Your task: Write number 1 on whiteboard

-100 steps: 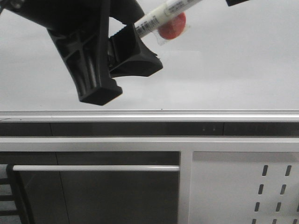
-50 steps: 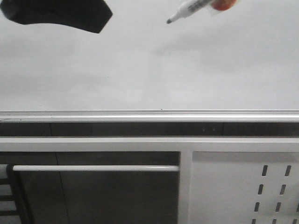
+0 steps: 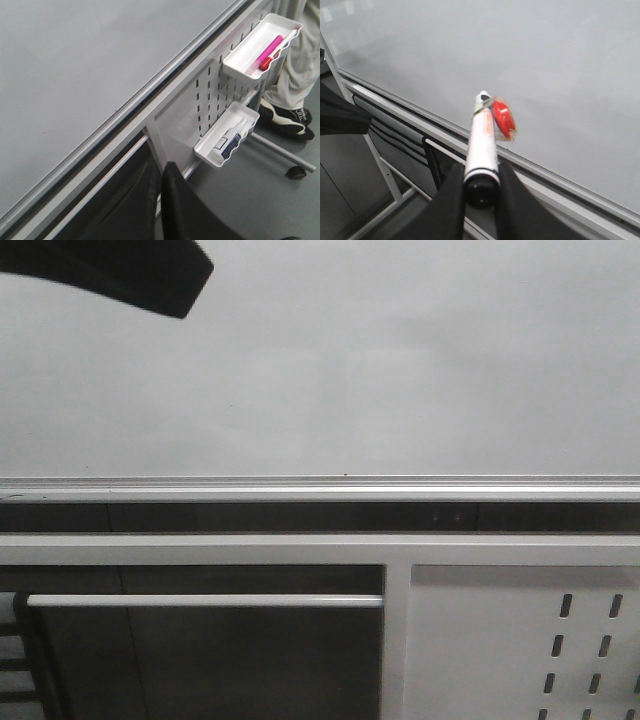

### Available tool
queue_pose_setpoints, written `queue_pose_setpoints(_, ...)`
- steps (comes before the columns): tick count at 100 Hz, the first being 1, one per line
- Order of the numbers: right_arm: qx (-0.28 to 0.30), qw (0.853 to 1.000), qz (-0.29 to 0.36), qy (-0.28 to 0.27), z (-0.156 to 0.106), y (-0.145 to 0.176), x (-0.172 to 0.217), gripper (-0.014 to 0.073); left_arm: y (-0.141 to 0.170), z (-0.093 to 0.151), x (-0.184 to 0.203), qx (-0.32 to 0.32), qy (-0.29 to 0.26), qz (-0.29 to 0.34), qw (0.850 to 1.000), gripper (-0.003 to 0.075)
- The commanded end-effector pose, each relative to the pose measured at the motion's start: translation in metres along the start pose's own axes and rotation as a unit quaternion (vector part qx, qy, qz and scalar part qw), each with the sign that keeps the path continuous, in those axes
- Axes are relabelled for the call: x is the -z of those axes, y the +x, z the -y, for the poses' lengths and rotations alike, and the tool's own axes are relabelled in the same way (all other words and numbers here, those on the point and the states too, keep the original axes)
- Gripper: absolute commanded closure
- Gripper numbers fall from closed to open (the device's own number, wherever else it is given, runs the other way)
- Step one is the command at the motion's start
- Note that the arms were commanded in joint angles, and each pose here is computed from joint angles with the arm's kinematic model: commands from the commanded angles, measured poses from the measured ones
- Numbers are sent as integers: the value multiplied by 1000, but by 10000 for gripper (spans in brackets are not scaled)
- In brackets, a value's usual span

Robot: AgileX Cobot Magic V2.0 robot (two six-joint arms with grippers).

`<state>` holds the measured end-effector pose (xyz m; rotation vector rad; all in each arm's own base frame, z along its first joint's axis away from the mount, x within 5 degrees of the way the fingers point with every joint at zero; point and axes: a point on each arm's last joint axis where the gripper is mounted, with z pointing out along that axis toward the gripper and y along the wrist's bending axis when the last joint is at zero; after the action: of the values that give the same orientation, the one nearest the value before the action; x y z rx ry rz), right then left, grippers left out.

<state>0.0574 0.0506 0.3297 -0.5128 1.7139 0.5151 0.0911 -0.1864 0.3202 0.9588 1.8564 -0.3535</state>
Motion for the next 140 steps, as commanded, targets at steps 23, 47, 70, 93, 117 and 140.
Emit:
queue_pose_setpoints(23,9,998,54,14,-2,-10,12,655,-16,-2,16,-8,1,63,998,738)
queue_pose_setpoints(47,9,998,56,15,-2,-10,12,656,-16,-2,15,-12,-1,63,998,738)
queue_pose_setpoints(70,9,997,67,24,0,-12,12,656,-16,-2,15,-12,-1,63,998,738)
queue_pose_setpoints(93,19,997,71,35,2,-13,12,656,-18,-13,13,4,-17,66,998,738)
queue_pose_setpoints(117,30,996,67,40,2,-13,12,656,-19,-61,18,60,-104,83,989,738)
queue_pose_setpoints(140,34,996,69,45,3,-13,12,655,-14,-107,59,119,-211,129,962,738)
